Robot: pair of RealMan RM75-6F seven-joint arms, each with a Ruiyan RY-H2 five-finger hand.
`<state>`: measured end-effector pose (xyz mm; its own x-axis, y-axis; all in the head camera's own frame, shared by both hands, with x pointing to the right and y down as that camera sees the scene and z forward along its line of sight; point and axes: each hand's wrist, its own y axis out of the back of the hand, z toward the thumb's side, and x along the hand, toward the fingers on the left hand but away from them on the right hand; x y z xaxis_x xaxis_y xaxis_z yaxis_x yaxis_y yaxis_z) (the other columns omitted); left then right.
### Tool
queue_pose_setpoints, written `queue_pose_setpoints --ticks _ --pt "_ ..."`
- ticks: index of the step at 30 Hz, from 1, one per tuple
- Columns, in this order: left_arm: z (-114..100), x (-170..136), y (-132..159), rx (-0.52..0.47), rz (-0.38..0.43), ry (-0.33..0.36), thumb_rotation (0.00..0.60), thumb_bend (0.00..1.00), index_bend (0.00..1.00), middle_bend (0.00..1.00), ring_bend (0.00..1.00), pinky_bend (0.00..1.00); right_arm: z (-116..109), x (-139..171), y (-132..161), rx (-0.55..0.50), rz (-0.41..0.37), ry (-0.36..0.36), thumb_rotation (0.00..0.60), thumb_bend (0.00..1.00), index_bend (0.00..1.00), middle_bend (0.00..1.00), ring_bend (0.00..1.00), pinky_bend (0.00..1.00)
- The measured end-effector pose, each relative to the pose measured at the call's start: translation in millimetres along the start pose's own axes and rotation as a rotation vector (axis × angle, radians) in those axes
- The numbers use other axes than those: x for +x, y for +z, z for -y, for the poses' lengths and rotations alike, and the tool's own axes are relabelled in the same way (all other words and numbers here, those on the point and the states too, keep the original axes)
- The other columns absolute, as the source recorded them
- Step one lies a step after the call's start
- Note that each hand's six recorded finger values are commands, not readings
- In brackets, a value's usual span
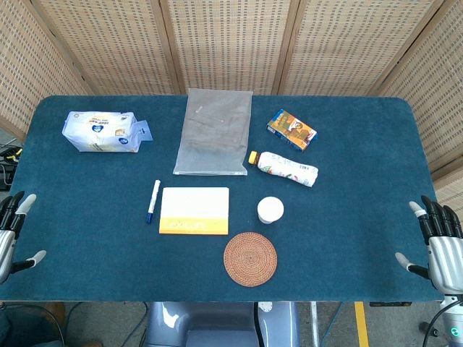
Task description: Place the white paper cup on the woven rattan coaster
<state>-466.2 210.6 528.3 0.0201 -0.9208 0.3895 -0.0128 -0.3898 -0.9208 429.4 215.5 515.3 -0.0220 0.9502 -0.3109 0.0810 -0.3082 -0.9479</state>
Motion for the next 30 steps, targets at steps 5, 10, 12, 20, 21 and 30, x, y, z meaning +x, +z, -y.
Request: queue_pose_setpoints --ticks 5,10,12,20,21,30 --pt "-0.1 -0.3 0.9 0.000 0.002 -0.001 0.600 0.00 0.00 0.00 0.00 0.00 -0.8 0.5 0.0 -0.005 0.000 -0.003 0.600 0.00 0.08 0.00 0.00 0.00" --pt "1.4 0.1 0.6 -0.005 -0.002 -0.010 0.600 0.00 0.00 0.00 0.00 0.00 3.5 -3.0 2.6 -0.025 -0.012 0.016 0.600 0.00 0.09 0.00 0.00 0.00" --pt "1.4 1.5 -0.1 -0.007 -0.006 -0.012 0.600 0.00 0.00 0.00 0.00 0.00 6.2 -8.0 5.6 -0.030 -0.030 0.029 0.600 0.00 0.09 0.00 0.00 0.00" --pt "2.0 9.5 3.3 0.000 -0.007 -0.019 0.600 0.00 0.00 0.00 0.00 0.00 28.4 -54.2 41.4 -0.069 -0.204 0.150 0.600 0.00 0.10 0.04 0.00 0.02" --pt "2.8 10.2 3.4 0.001 -0.010 -0.022 0.600 0.00 0.00 0.00 0.00 0.00 33.9 -62.7 49.6 -0.075 -0.237 0.180 0.600 0.00 0.11 0.05 0.00 0.03" --pt "14.4 21.1 1.8 0.015 -0.040 -0.070 0.600 0.00 0.00 0.00 0.00 0.00 82.7 -117.8 114.8 -0.071 -0.408 0.382 0.600 0.00 0.13 0.08 0.00 0.06"
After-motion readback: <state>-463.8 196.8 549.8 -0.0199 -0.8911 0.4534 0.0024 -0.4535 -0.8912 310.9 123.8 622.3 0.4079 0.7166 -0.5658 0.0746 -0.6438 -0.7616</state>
